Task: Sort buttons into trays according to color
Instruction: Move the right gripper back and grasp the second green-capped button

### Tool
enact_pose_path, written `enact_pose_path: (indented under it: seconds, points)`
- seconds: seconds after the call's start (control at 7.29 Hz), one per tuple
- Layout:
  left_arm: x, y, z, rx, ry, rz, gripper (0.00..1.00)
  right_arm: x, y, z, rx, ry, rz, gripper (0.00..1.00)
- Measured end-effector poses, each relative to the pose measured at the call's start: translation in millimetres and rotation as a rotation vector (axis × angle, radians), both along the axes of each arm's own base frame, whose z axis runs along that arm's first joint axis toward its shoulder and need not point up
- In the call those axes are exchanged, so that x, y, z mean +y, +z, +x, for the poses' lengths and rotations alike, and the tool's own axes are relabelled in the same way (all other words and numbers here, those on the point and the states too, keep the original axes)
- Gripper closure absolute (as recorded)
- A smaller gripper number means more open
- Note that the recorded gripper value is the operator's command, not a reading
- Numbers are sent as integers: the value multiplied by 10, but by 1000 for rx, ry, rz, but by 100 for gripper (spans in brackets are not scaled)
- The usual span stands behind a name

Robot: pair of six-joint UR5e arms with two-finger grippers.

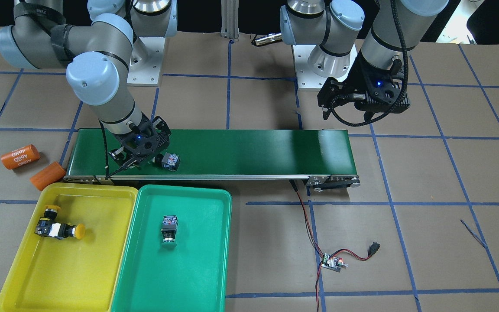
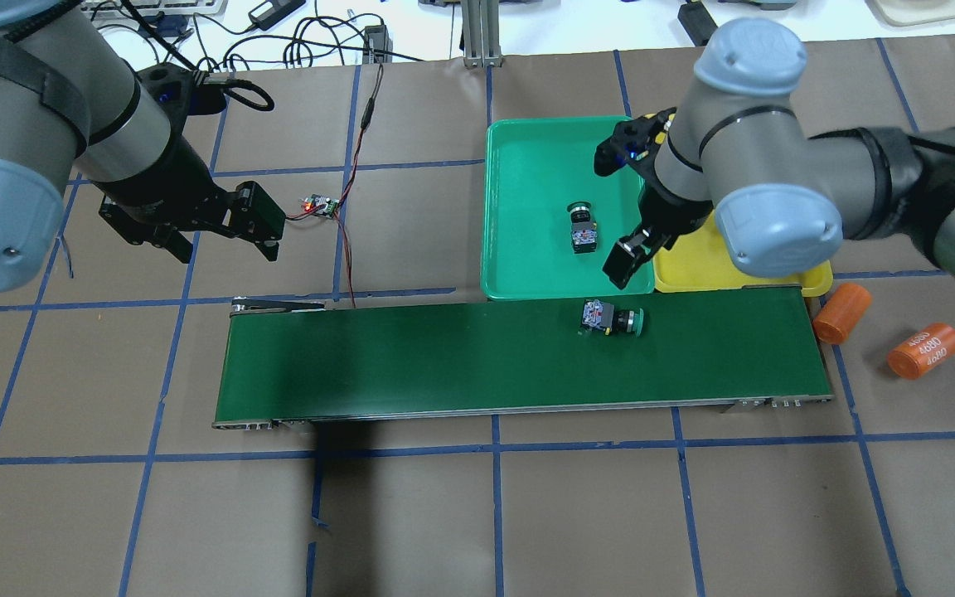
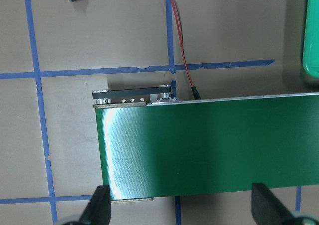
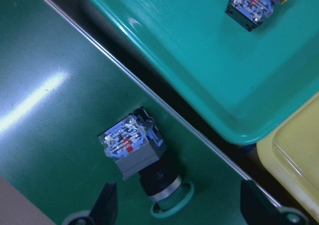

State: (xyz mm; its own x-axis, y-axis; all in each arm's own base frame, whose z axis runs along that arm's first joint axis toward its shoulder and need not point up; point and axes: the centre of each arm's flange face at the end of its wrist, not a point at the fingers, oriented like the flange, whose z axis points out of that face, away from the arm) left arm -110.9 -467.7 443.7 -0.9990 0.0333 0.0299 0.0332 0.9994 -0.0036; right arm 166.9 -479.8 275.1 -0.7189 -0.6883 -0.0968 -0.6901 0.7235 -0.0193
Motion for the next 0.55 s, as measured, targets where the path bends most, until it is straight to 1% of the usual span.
enact_pose_path:
  seconds: [0.27, 0.41, 0.55]
  points:
    - [-1, -2, 0, 0, 0, 0, 0, 138, -189, -1, -1, 32, -22, 60]
    - [-1, -2, 1, 0, 0, 0, 0, 154, -214, 0, -1, 41, -30, 75]
    - [-1, -2, 2, 0, 0, 0, 0, 156, -216, 0, -1, 45, -35, 81]
